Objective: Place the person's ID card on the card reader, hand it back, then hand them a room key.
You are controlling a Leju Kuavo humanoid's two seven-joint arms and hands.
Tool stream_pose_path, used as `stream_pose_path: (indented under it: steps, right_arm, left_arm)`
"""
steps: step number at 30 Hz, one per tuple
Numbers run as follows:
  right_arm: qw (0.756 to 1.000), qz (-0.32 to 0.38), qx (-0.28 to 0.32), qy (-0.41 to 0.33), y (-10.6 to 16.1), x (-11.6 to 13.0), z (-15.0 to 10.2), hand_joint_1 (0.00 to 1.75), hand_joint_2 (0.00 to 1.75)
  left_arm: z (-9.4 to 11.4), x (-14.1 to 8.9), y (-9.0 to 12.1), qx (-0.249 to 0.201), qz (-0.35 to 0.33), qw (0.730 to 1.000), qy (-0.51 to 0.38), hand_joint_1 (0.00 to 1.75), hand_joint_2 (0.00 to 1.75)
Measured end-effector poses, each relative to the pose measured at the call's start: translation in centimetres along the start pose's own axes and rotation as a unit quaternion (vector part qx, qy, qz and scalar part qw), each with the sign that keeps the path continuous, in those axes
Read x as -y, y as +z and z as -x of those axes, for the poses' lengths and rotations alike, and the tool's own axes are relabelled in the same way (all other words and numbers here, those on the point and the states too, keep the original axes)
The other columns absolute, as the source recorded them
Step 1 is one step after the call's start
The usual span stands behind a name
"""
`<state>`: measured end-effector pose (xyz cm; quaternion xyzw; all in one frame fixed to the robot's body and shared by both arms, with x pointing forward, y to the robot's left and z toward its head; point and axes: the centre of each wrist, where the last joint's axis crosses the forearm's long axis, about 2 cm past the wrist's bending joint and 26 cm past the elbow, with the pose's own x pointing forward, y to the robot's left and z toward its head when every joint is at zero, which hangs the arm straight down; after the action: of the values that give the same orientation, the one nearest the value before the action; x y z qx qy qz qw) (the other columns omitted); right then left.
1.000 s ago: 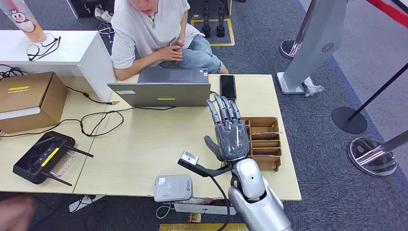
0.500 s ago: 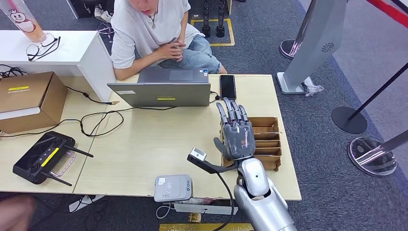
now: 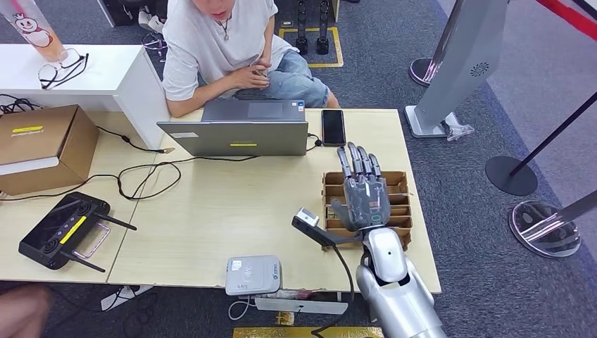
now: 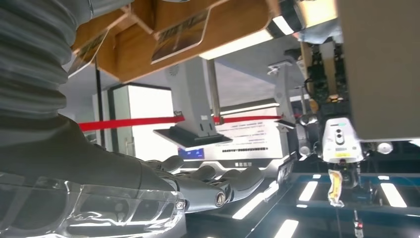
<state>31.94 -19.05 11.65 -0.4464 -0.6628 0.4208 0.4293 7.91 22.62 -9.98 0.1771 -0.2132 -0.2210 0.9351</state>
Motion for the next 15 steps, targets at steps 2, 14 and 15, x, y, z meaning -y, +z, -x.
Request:
stream_pose_path:
  steps: [2, 14, 15]
  right_arm:
    - [1.0, -0.003, -0.004, 0.009, -0.1, 0.5, 0.5, 0.0, 1.75]
    - [0.999, -0.043, -0.012, 0.02, -0.1, 2.4, 2.8, 0.0, 1.75]
    - [0.999, -0.049, -0.011, 0.017, -0.1, 2.5, 2.8, 0.0, 1.75]
  left_arm:
    - [0.0, 0.0, 0.0, 0.001, 0.0, 1.0, 0.0, 0.0, 0.0]
    - [-0.1, 0.3, 0.1, 0.007, 0.004, 1.0, 0.005, 0.0, 0.0]
    - [-0.1, 0.2, 0.1, 0.008, 0.004, 1.0, 0.005, 0.0, 0.0]
